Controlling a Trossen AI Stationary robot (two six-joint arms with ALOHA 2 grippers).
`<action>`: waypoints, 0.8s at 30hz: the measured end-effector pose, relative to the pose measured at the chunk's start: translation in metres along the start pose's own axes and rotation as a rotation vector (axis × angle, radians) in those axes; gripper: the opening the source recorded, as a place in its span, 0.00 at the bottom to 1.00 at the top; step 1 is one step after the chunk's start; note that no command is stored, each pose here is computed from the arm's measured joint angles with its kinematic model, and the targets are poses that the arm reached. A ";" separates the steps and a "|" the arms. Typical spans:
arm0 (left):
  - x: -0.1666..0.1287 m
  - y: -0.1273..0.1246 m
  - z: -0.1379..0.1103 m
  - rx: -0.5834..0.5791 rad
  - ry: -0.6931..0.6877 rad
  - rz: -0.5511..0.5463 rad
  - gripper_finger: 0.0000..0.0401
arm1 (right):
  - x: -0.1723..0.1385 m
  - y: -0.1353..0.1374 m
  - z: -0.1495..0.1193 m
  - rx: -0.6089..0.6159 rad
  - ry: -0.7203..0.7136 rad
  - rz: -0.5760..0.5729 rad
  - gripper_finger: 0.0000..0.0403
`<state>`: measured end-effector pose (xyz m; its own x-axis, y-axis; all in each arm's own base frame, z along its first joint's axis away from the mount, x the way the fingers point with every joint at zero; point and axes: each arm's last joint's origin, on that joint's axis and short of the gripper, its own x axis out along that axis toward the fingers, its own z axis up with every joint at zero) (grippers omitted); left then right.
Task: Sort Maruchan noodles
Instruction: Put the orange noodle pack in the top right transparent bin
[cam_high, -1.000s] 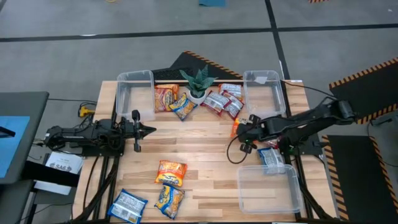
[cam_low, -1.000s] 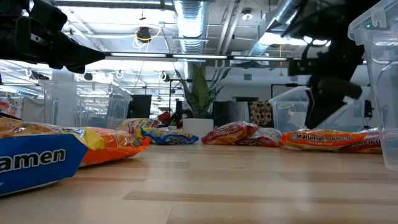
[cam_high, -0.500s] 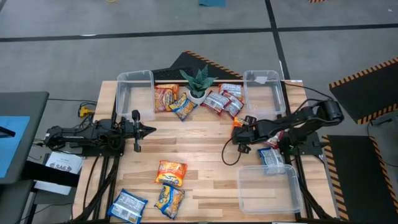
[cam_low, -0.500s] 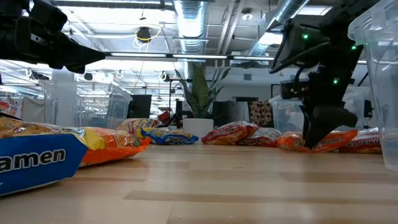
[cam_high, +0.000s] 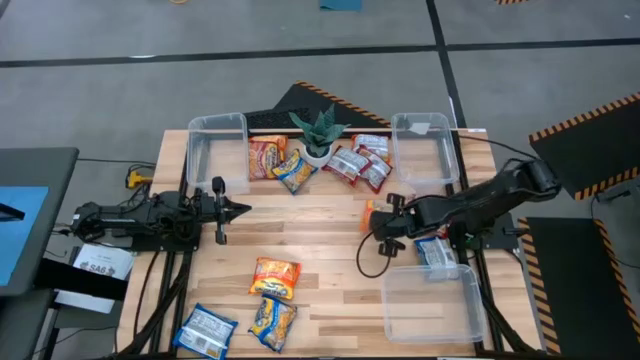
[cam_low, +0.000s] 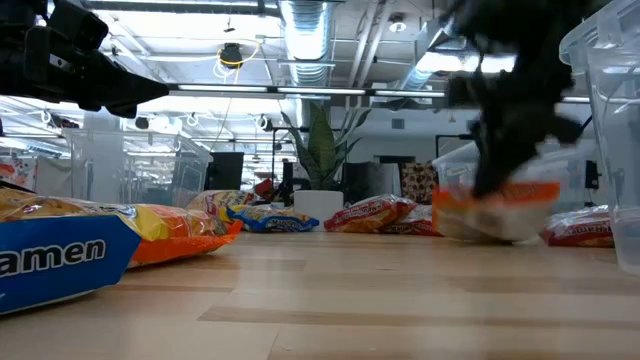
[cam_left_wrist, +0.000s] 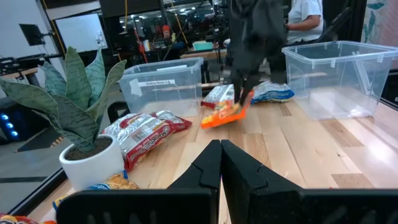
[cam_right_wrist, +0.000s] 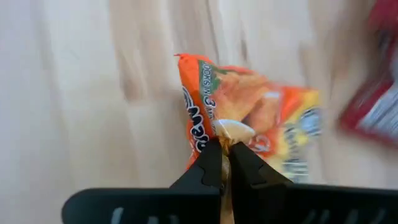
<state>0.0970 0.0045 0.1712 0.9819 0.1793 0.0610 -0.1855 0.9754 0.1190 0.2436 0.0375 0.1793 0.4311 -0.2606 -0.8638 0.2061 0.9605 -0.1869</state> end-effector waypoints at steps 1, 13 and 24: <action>0.000 0.000 0.000 0.000 0.000 0.000 0.00 | -0.009 0.001 0.007 -0.010 -0.038 0.010 0.05; 0.000 0.000 0.000 0.000 0.000 0.000 0.00 | -0.129 -0.040 0.036 0.021 -0.332 -0.347 0.05; 0.000 0.000 0.000 0.000 0.000 0.000 0.00 | -0.176 -0.114 0.006 0.345 -0.397 -0.663 0.05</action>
<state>0.0970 0.0045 0.1711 0.9819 0.1791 0.0608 -0.1853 0.9755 0.1188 0.1491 -0.0262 0.3554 0.3900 -0.8364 -0.3853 0.7539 0.5302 -0.3879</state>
